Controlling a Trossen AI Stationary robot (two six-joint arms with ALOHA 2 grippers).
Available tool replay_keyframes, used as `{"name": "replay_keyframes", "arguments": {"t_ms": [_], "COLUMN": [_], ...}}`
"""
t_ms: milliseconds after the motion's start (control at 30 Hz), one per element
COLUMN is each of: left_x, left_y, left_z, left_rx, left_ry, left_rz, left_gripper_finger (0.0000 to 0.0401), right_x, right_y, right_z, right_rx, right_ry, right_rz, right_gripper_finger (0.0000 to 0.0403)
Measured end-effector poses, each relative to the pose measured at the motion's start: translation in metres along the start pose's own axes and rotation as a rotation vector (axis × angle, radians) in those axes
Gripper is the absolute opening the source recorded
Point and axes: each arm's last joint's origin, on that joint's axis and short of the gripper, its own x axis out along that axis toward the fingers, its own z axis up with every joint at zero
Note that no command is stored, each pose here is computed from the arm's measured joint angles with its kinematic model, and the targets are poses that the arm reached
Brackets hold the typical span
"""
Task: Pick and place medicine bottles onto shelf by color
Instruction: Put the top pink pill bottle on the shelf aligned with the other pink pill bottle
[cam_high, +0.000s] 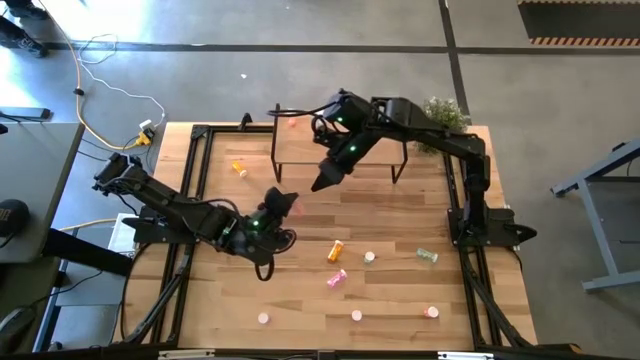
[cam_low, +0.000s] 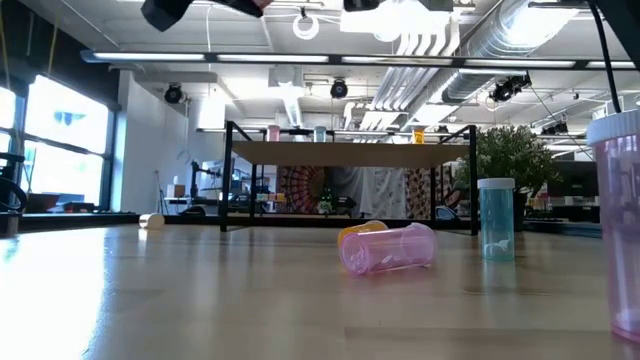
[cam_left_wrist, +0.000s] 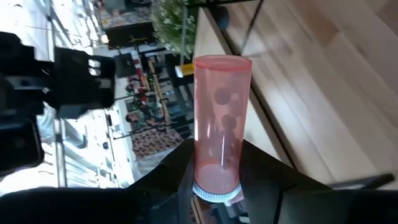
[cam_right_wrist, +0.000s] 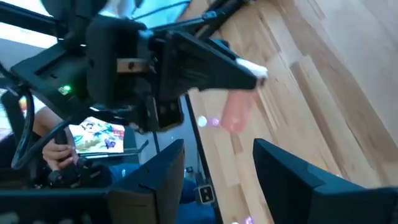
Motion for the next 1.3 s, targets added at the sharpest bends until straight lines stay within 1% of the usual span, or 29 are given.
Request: {"name": "replay_keyframes", "arguments": {"t_ms": [100, 267, 433, 700, 900, 1100, 1200, 1300], "left_x": [0.0, 0.0, 0.002, 0.008, 0.011, 0.01, 0.01, 0.01], "left_y": [0.005, 0.013, 0.02, 0.036, 0.049, 0.054, 0.054, 0.054], "left_z": [0.002, 0.005, 0.007, 0.005, 0.004, 0.005, 0.005, 0.005], "left_rx": [0.002, -0.004, -0.001, -0.017, -0.046, -0.037, -0.027, -0.018], "left_ry": [0.0, 0.007, 0.009, 0.043, 0.03, -0.003, -0.01, -0.009], "left_rz": [0.032, 0.081, 0.114, 0.178, 0.226, 0.25, 0.25, 0.25], "left_gripper_finger": [0.0097, 0.0097, 0.0097, 0.0097, 0.0097, 0.0097, 0.0097, 0.0097], "right_x": [0.001, 0.002, 0.002, 0.003, 0.002, 0.002, 0.002, 0.002], "right_y": [0.002, 0.001, 0.001, 0.003, 0.003, 0.006, 0.006, 0.006], "right_z": [0.001, 0.001, 0.0, -0.001, 0.0, 0.001, 0.001, 0.001], "right_rx": [0.001, 0.023, 0.03, 0.04, 0.045, 0.037, 0.059, 0.079], "right_ry": [-0.014, -0.04, -0.044, -0.024, -0.022, -0.007, -0.004, -0.003], "right_rz": [0.006, -0.044, -0.05, -0.023, -0.007, 0.04, 0.043, 0.044], "right_gripper_finger": [0.0204, 0.022, 0.0218, 0.0216, 0.0216, 0.0215, 0.0215, 0.0203]}}
